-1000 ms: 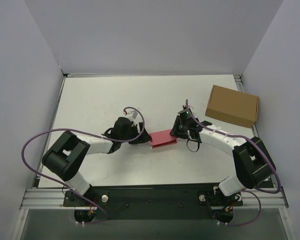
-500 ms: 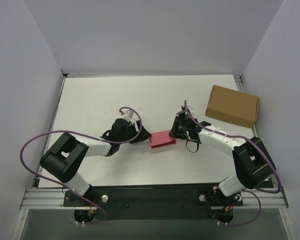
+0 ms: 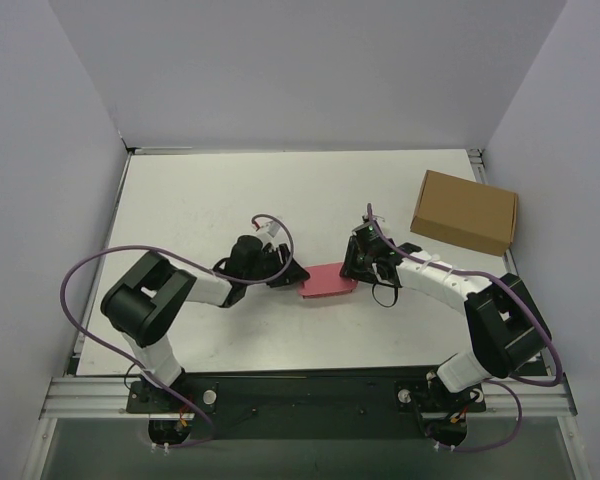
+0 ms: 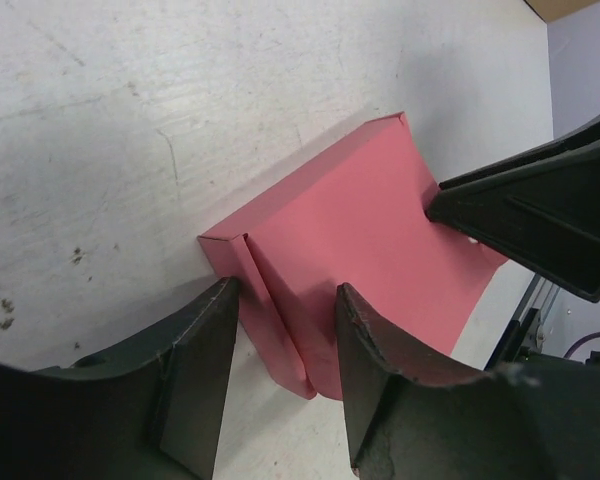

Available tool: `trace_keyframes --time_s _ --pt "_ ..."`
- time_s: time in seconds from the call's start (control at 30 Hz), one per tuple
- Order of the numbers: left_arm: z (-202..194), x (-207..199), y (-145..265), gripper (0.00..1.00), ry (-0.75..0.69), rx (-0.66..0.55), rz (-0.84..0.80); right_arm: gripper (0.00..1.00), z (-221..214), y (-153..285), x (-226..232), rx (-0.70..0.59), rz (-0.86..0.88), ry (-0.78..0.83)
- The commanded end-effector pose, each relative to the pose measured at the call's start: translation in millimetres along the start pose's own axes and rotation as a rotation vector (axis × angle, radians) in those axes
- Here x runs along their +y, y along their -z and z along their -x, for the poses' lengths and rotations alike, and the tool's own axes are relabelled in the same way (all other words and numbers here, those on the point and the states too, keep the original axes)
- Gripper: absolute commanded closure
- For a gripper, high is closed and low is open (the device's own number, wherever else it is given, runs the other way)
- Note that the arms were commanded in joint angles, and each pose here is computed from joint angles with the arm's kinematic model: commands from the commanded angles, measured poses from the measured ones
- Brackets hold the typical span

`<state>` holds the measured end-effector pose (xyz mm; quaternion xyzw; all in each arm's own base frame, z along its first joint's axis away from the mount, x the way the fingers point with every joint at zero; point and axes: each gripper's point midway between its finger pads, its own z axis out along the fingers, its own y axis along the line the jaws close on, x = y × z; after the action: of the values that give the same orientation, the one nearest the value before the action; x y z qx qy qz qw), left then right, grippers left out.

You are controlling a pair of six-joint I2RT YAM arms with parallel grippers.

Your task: Fold the paper box

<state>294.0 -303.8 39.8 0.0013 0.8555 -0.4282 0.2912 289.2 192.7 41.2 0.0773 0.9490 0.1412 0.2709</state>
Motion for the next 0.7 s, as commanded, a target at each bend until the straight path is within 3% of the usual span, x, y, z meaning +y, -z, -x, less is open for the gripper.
trace_keyframes --time_s 0.0,0.2,0.43,0.67 --pt "-24.7 32.0 -6.5 0.51 -0.086 0.103 0.1 0.65 -18.0 10.8 -27.9 0.069 -0.12 0.078" --pt "-29.2 52.8 -7.1 0.54 -0.174 0.148 0.195 0.53 -12.7 20.3 -30.7 0.067 -0.105 0.091" --pt "-33.5 55.6 -6.6 0.6 -0.208 0.166 0.212 0.53 -27.1 16.6 -26.0 0.137 -0.009 0.045" --pt "-38.3 55.7 -6.4 0.62 -0.242 0.164 0.241 0.6 -51.4 16.1 -30.5 0.178 0.016 -0.033"
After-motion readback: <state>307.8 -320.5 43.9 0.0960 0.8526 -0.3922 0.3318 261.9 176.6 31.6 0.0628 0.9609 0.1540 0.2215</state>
